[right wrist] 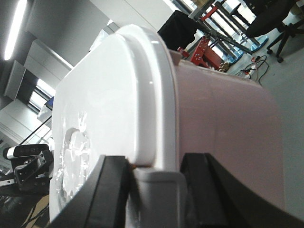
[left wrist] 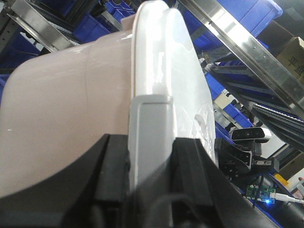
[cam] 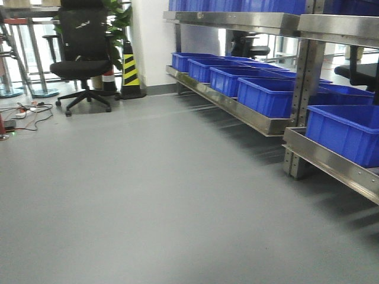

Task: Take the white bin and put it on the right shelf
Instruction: 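Drive toward the steel shelf rack holding the bin with both grippers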

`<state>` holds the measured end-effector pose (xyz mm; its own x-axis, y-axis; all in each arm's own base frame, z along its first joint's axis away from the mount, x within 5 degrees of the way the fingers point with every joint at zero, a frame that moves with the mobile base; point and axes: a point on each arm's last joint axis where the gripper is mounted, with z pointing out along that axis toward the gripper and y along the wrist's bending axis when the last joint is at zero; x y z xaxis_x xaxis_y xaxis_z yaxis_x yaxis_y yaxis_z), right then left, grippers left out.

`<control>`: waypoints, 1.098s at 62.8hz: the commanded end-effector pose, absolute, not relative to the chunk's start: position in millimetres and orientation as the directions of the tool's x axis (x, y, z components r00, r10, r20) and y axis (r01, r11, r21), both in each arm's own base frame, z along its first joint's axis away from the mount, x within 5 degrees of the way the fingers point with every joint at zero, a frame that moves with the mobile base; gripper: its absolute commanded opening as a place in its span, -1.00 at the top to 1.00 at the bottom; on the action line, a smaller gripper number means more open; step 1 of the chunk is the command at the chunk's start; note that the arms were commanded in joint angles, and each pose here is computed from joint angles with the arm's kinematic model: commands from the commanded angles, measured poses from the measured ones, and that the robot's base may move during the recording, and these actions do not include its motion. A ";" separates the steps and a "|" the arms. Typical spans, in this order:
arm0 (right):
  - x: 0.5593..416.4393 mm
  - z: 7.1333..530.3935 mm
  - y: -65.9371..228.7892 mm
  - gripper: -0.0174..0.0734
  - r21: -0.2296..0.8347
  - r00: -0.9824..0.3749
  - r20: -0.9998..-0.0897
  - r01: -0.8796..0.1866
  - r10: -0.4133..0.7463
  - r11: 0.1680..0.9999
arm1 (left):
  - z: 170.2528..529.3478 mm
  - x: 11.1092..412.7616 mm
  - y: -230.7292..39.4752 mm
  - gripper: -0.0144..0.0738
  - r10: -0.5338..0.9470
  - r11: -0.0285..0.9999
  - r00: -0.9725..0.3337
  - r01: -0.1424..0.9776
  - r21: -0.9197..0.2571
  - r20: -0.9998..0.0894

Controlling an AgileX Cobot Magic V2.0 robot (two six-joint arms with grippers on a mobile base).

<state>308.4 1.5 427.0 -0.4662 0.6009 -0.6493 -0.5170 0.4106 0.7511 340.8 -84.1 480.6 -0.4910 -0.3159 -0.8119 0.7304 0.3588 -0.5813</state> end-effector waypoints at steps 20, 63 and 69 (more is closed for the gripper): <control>278.3 467.0 21.3 0.49 0.687 -0.466 -0.652 -0.697 0.599 0.206 | 508.8 289.9 -108.5 0.96 -0.171 0.104 -0.476 0.862 -0.496 -0.863; 278.3 467.0 21.3 0.49 0.687 -0.466 -0.652 -0.697 0.599 0.206 | 508.8 289.9 -108.5 0.96 -0.171 0.104 -0.476 0.862 -0.496 -0.863; 278.3 467.0 21.3 0.49 0.687 -0.466 -0.652 -0.697 0.599 0.206 | 508.8 289.9 -108.5 0.96 -0.171 0.104 -0.476 0.862 -0.496 -0.863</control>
